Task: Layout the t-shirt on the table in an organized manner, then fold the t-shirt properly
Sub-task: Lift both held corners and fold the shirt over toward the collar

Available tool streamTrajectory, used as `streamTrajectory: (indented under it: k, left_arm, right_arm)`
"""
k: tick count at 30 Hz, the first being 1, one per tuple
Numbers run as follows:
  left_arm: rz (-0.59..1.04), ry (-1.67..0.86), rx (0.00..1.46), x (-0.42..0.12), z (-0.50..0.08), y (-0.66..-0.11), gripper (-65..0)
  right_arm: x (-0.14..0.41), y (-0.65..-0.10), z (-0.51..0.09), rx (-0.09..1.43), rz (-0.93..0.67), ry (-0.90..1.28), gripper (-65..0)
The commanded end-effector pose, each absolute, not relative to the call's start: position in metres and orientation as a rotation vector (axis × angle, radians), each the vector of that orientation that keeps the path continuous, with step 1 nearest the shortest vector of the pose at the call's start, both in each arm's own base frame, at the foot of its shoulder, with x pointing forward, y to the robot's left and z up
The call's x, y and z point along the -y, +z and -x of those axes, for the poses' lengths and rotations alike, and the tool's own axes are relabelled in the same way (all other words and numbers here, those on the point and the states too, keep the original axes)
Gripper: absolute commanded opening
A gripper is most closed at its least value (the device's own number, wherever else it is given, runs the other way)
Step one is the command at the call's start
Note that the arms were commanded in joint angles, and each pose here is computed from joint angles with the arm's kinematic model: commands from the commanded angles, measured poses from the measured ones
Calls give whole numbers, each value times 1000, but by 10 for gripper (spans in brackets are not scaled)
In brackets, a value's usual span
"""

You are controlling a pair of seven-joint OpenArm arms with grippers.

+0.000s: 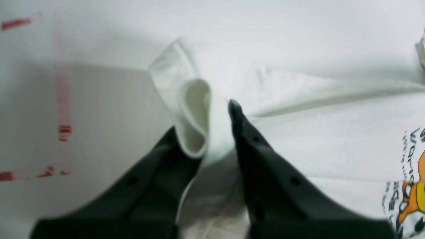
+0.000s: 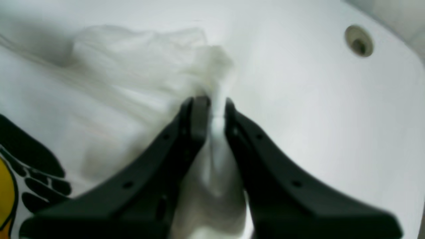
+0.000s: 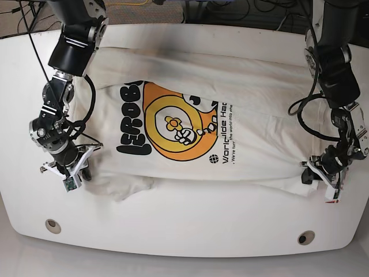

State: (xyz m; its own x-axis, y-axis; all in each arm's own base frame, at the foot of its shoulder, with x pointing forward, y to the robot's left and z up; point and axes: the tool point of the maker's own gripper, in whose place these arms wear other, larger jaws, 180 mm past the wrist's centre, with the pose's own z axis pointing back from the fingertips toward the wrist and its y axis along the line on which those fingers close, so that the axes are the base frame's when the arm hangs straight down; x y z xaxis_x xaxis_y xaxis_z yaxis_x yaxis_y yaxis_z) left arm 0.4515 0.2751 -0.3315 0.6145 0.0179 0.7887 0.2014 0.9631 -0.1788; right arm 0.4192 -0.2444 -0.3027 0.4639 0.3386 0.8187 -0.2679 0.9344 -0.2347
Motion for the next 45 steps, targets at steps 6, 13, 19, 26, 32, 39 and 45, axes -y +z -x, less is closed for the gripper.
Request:
streamTrajectory:
  k: [6,13,19,26,32,39,45]
  left_arm:
    - [159,-123,960,-305,-438,-299,-633]
    - [108,-131,939,-314,-411,-309,-631]
    - [68,-131,918,-322,-386,-319,-628]
    - [37,-160,852,-322,-357,-337,-628]
    - [35,-163,785,-322,-338,-355,-628]
    - [37,-160,747,-323,-324,-368,-628]
    - [35,-161,739,-323,-321,-370,-628]
  right_arm:
    - [246,-270,-405,1055,170,406,-591]
    - [239,-274,-376,1041,201,435,-591]
    - [228,-285,-349,1018,197,450,-591]
    - [221,-296,-316,974,201,479,-591]
    - [221,-313,-297,921,189,484,-591]
    - [235,-317,-280,897,208,427,-591]
    - [244,-323,-269,873,216,392,-590]
